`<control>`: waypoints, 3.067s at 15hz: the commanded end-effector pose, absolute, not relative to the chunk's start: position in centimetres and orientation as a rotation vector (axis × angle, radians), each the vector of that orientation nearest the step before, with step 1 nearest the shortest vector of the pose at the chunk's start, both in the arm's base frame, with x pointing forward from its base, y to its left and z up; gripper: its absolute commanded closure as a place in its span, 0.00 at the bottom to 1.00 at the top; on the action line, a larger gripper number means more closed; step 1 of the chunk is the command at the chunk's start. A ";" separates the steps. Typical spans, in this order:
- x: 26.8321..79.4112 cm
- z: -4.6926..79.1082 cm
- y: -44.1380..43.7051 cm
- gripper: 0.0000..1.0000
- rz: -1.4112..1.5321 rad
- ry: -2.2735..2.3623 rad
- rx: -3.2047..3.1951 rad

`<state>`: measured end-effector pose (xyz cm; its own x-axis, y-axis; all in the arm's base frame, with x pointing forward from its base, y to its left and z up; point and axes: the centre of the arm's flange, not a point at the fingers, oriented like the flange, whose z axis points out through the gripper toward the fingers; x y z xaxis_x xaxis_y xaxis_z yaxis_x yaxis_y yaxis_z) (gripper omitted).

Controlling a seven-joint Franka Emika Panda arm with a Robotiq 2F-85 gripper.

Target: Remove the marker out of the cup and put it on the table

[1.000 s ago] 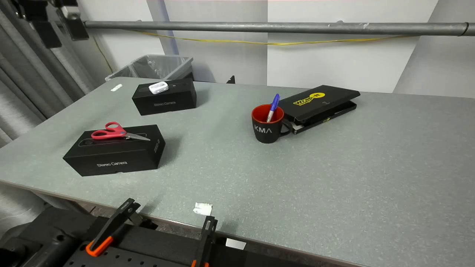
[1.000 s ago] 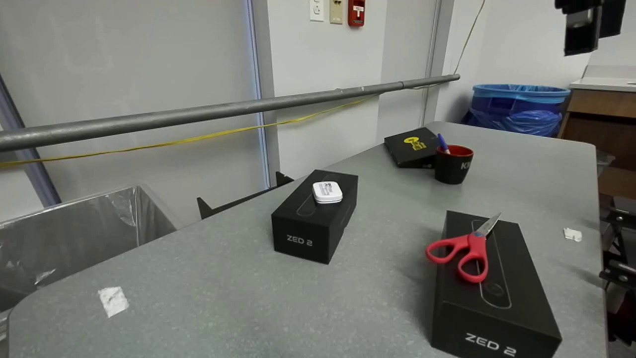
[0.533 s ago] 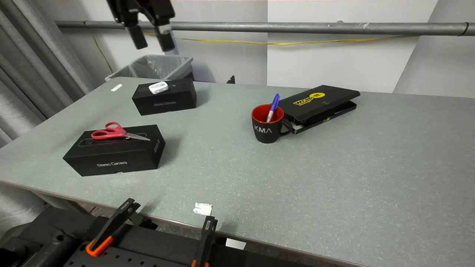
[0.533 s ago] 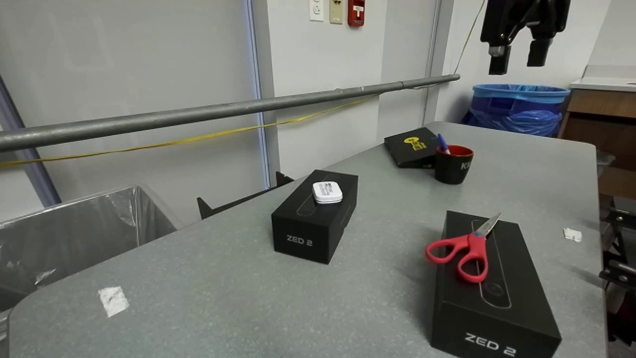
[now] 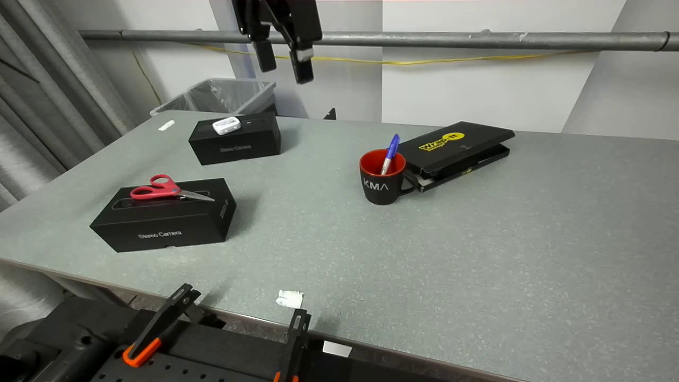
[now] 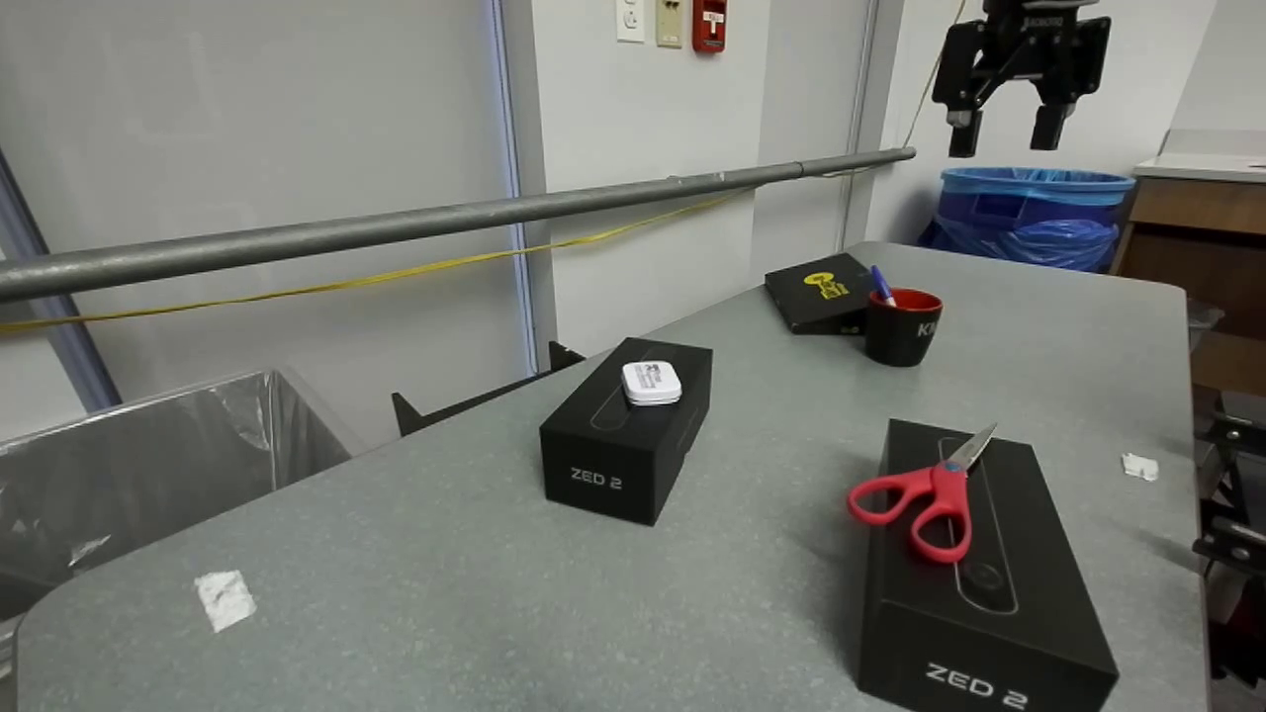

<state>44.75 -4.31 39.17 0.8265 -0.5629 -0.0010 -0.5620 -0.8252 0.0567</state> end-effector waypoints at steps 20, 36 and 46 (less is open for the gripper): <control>51.8 28.7 -11.5 0.00 0.212 -1.092 2.898; 53.7 22.0 -13.0 0.00 0.502 -0.849 2.793; 54.2 20.4 -13.0 0.44 0.557 -0.831 2.783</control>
